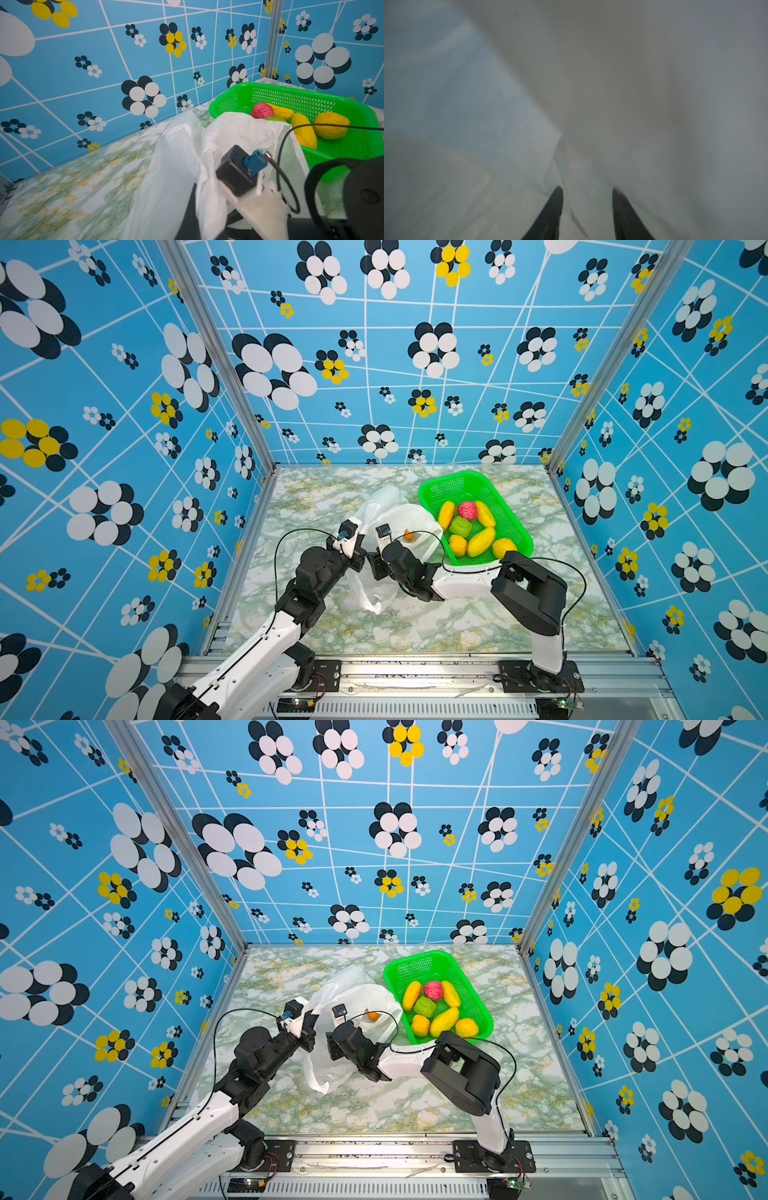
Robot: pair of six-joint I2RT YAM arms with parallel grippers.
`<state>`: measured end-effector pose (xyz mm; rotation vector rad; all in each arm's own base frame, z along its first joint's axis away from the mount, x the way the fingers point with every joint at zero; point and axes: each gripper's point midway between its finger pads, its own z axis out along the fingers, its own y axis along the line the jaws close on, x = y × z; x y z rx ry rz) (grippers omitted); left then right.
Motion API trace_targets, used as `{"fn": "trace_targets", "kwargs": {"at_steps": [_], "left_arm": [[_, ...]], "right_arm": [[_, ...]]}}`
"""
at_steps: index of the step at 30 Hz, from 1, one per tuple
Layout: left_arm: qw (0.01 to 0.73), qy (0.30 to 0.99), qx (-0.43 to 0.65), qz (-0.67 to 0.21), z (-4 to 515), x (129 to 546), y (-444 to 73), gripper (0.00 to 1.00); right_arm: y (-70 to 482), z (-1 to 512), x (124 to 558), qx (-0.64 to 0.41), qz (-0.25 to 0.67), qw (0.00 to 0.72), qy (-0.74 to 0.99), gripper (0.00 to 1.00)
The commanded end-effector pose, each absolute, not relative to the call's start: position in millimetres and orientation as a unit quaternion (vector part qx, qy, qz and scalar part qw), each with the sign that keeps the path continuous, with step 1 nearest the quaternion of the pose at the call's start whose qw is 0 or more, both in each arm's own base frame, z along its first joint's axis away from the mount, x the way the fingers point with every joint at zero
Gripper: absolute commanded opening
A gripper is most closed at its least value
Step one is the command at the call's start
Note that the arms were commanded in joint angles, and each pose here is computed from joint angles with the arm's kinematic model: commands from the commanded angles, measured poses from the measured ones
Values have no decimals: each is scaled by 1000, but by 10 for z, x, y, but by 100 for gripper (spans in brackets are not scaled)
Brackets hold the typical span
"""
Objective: Untie the knot of the plastic bag and take out the fruit
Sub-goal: 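Reach the right gripper deep into the bag toward the green-orange fruit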
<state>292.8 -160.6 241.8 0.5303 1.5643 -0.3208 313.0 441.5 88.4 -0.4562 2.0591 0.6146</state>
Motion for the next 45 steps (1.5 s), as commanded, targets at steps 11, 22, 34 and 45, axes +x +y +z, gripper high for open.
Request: {"fn": "trace_targets", "kwargs": {"at_steps": [11, 22, 34, 45], "left_arm": [[666, 685, 245, -166, 2419, 2831, -1662, 0], [671, 680, 246, -166, 2439, 2797, -1655, 0], [671, 680, 244, -166, 2440, 2802, -1650, 0], [672, 681, 242, -162, 2419, 2832, -1647, 0]], "right_arm": [[3802, 1004, 3834, -35, 84, 558, 825, 76], [3125, 974, 4145, 30, 15, 545, 838, 94], [3357, 666, 4256, -11, 40, 493, 869, 92], [3376, 428, 4280, -4, 63, 467, 882, 77]]}}
